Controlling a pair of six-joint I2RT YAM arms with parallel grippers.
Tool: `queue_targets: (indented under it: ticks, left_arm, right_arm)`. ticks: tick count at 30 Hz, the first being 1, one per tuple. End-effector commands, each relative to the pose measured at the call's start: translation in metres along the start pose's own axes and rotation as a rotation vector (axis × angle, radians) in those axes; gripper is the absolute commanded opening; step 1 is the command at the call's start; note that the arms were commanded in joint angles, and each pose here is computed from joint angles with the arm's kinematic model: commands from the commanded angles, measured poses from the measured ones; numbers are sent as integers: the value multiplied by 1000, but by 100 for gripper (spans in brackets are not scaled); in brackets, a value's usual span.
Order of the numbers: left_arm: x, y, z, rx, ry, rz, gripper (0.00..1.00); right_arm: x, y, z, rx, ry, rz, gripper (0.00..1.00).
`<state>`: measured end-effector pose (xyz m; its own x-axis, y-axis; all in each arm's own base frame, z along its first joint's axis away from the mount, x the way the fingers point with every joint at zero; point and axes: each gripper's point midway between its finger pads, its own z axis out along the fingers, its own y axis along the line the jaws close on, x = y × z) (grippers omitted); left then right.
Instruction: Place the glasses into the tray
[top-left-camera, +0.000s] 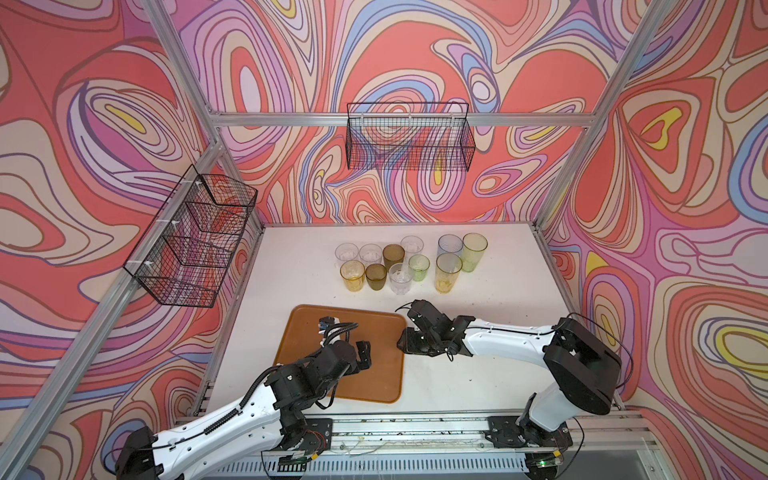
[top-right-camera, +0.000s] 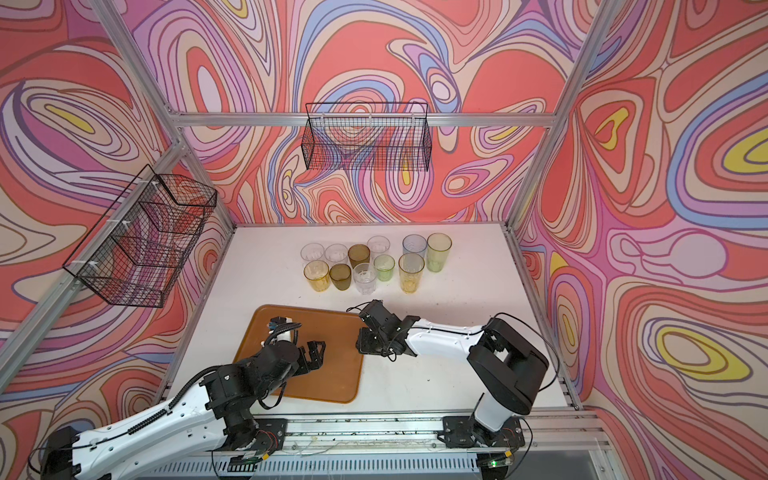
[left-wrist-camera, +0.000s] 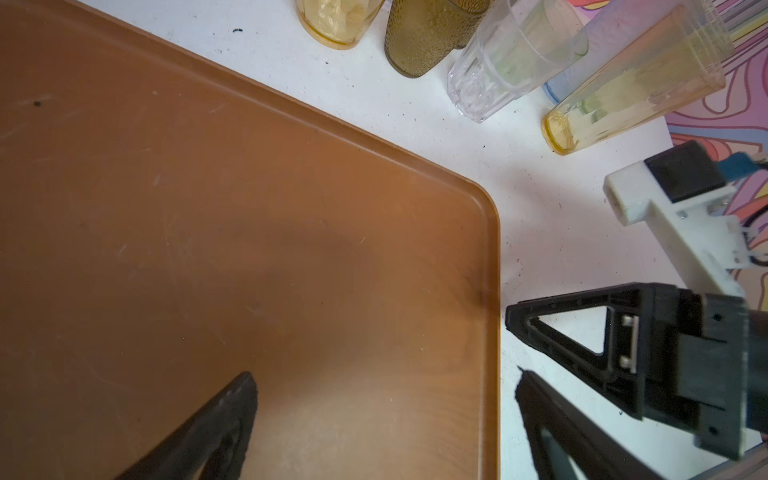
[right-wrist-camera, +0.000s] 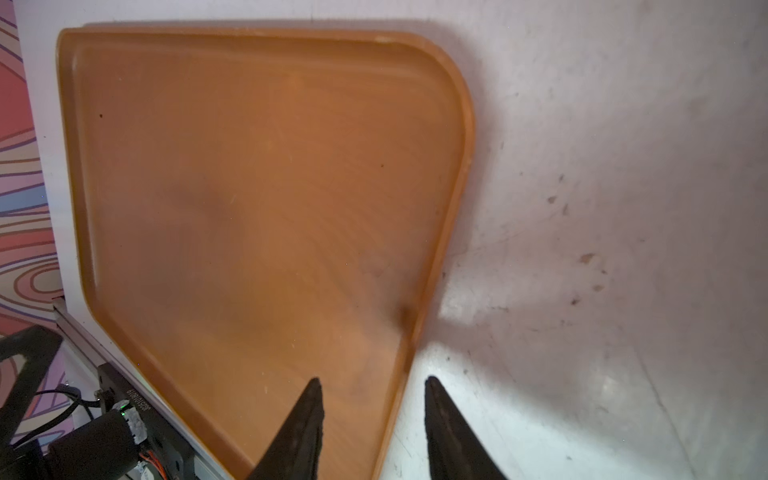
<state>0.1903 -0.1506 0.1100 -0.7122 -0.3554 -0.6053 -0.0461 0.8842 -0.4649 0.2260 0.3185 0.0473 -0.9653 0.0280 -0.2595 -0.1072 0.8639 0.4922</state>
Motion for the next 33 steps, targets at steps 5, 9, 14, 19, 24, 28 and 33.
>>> queue_targets:
  ticks: [5, 9, 14, 19, 24, 28, 33]
  left_arm:
    - [3, 16, -1, -47, -5, -21, 100]
    - [3, 20, -1, -55, -10, -24, 100]
    - [4, 21, -1, -57, -11, -28, 100]
    - [3, 22, -2, -62, -14, -27, 100]
    - [2, 23, -1, -68, -19, -25, 100]
    - [3, 24, -1, -68, -18, -28, 100]
    - [4, 26, 0, -78, -20, -25, 100]
  right_arm:
    - [0, -6, 11, 103, -20, -29, 32]
    - [3, -12, 16, 124, -13, -17, 26]
    - [3, -21, 15, 166, -27, 4, 18]
    - [5, -25, 14, 182, -25, 3, 16]
    - [9, -34, 13, 215, -10, 8, 15]
    - [10, -40, 11, 254, -6, 8, 14]
    - [5, -40, 9, 291, -5, -32, 15]
